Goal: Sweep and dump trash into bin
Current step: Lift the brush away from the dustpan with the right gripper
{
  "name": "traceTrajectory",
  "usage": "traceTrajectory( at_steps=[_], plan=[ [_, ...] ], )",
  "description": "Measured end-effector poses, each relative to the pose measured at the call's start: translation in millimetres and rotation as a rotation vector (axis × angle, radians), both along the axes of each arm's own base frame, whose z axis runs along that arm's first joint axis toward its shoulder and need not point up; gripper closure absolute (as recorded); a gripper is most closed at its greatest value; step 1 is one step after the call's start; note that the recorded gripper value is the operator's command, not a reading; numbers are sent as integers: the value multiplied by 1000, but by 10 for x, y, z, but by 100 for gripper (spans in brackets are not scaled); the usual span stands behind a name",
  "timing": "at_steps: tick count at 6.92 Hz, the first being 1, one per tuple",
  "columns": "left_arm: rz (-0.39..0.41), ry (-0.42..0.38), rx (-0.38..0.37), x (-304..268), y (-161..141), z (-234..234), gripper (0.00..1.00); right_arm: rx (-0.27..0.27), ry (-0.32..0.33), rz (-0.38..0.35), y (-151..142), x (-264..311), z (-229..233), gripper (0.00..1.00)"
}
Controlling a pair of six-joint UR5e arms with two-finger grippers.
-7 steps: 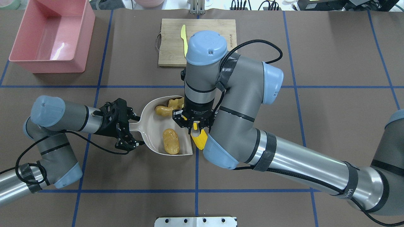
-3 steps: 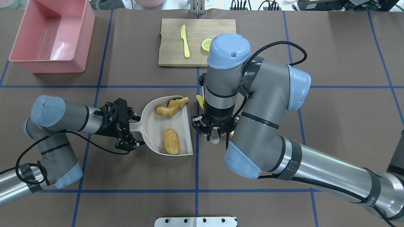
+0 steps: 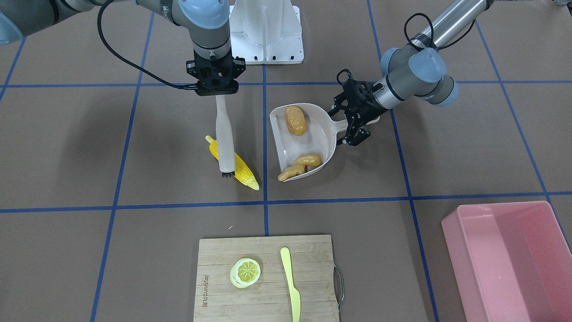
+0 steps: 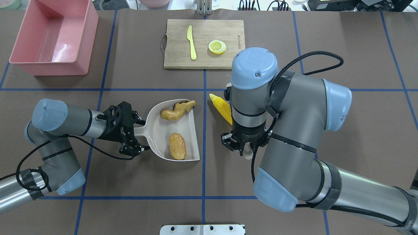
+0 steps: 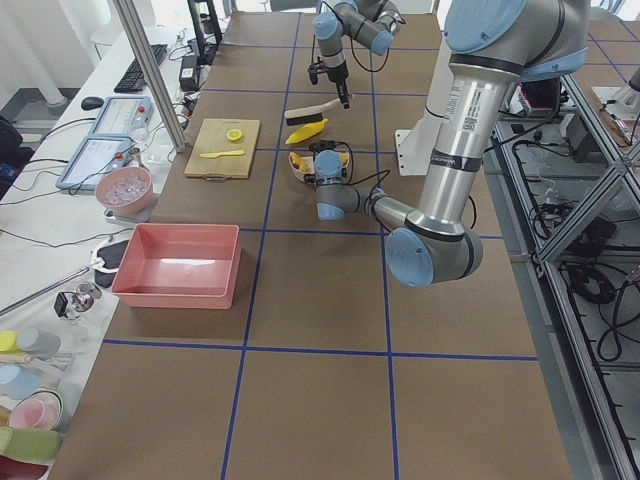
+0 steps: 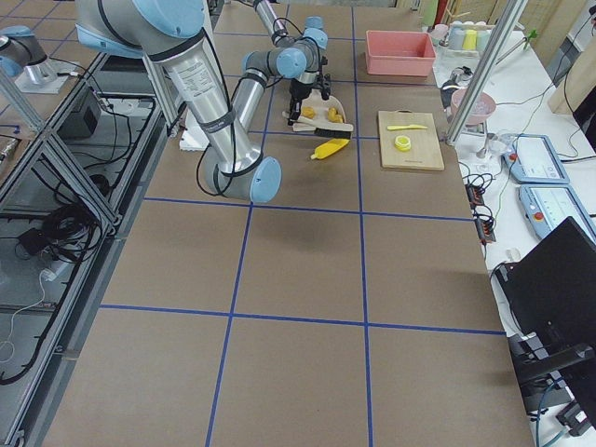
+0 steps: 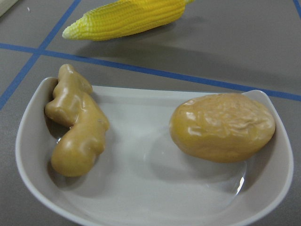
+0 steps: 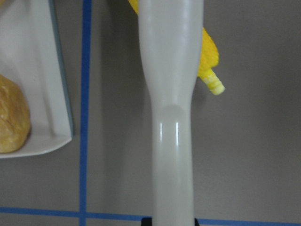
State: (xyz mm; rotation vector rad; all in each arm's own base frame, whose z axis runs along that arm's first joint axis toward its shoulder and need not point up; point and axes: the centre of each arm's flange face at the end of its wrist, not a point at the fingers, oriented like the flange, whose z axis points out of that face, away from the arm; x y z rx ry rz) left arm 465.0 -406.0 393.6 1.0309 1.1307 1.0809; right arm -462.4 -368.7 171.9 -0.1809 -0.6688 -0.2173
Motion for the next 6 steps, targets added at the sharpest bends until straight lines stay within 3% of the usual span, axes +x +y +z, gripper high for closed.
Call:
traceTrajectory(
  at_steps=[2, 6],
  plan=[
    [0, 0, -1, 0, 0, 1, 2, 68, 57, -73, 106, 295, 343, 100],
    [0, 0, -2, 0, 0, 0, 2, 153, 40, -124, -25, 47, 941, 100]
  ],
)
